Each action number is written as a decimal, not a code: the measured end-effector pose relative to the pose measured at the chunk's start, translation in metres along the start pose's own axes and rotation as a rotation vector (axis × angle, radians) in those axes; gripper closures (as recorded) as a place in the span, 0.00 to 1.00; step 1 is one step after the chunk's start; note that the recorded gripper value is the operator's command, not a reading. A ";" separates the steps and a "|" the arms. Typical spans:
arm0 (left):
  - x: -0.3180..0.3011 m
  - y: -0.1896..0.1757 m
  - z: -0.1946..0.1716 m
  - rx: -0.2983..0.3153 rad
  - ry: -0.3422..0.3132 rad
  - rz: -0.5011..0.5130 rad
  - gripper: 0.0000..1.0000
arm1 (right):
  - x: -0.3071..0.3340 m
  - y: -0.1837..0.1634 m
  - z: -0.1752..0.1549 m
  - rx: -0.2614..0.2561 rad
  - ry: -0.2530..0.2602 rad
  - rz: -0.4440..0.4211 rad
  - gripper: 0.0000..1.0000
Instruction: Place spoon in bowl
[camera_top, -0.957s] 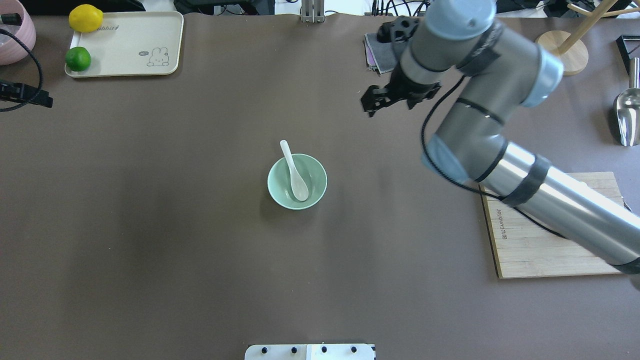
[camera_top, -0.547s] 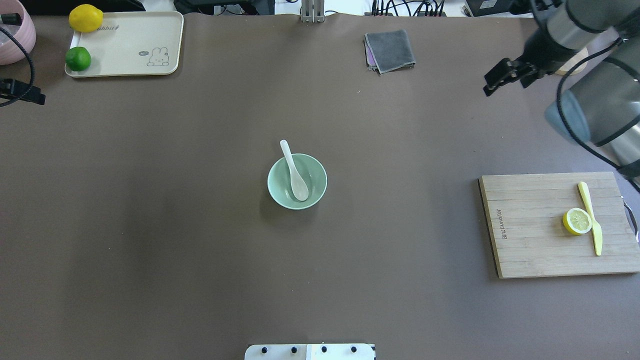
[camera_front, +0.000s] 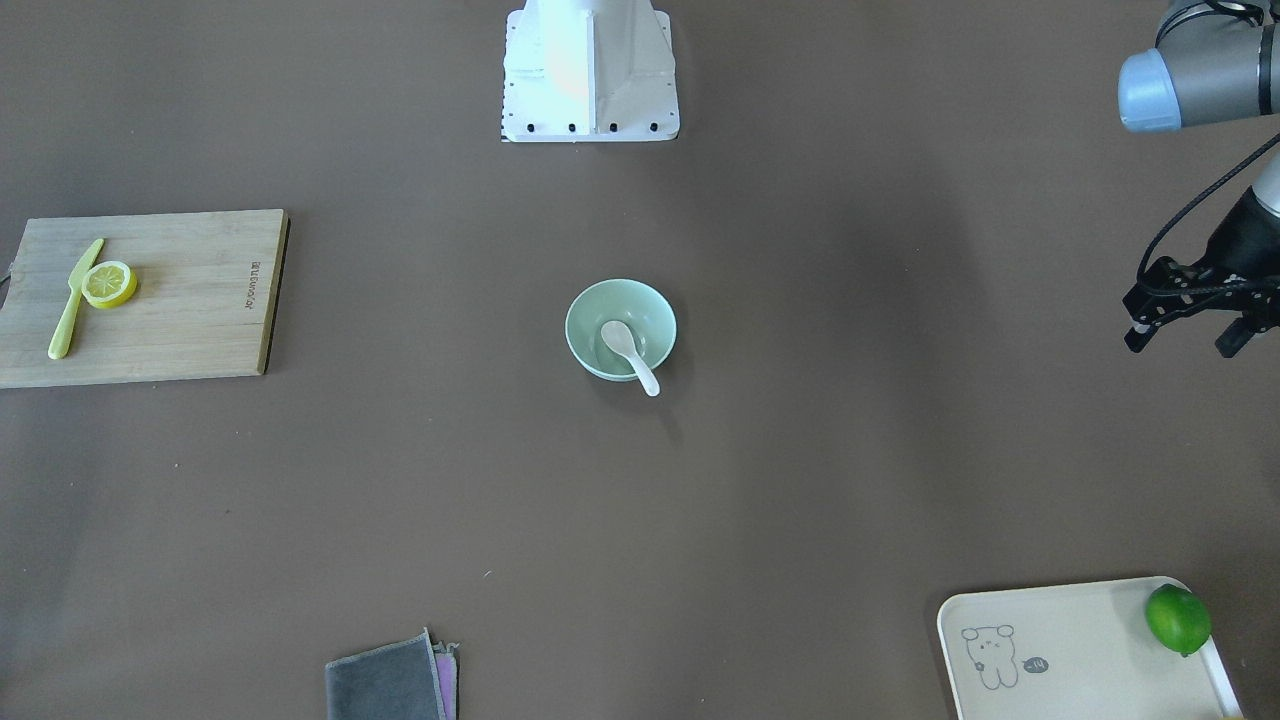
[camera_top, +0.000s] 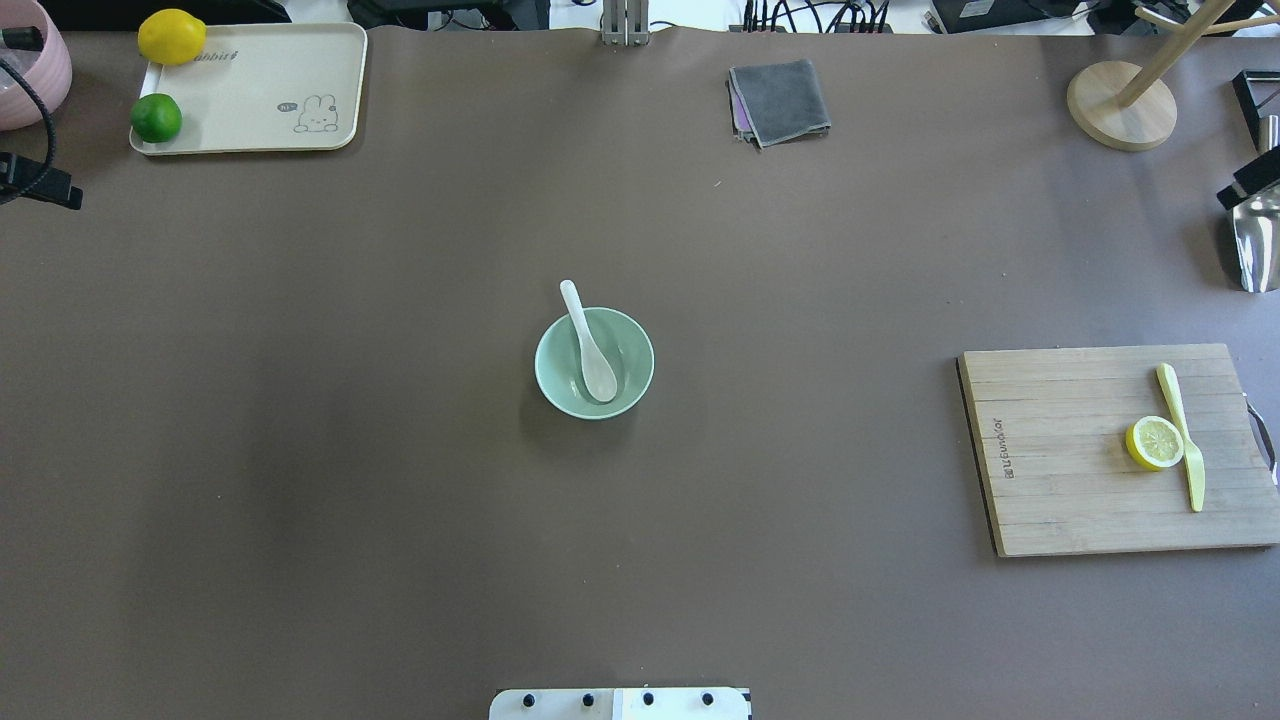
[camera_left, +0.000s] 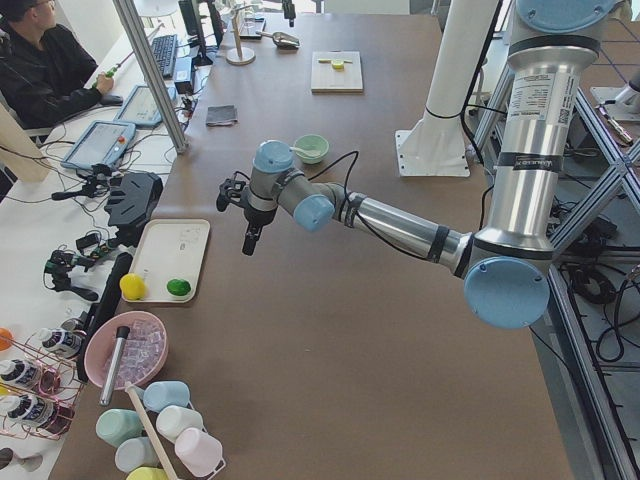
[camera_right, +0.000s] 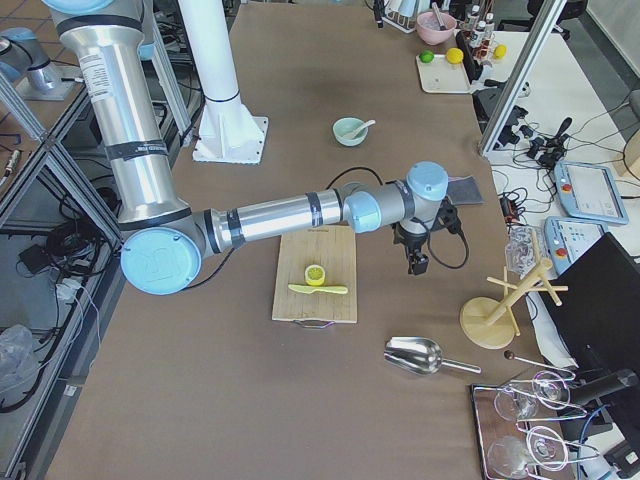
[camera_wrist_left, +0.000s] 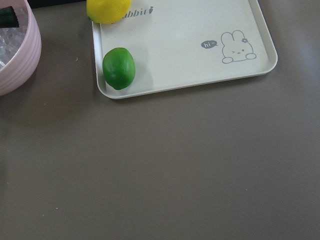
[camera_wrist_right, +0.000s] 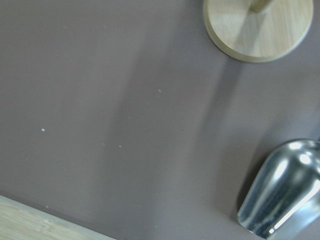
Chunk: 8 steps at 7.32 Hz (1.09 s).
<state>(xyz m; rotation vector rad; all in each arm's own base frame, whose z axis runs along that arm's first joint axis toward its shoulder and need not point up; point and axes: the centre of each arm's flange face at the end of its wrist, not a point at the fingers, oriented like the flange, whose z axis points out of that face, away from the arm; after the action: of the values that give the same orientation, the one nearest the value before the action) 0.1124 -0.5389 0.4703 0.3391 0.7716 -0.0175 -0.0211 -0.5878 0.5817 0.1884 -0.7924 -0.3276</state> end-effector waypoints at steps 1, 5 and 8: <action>-0.017 -0.003 -0.009 -0.014 -0.008 0.019 0.02 | 0.029 0.024 0.004 -0.010 0.003 0.006 0.00; -0.138 0.038 -0.039 -0.087 -0.020 0.030 0.02 | 0.072 0.079 0.008 -0.017 0.015 0.067 0.00; -0.161 0.062 -0.042 -0.106 -0.008 -0.007 0.02 | 0.056 0.071 -0.029 -0.038 0.016 0.159 0.00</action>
<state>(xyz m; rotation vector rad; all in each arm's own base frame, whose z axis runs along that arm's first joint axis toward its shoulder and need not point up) -0.0236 -0.4849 0.5712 0.2352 0.7631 0.0157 0.0515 -0.5399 0.6196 0.0921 -0.7796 -0.1908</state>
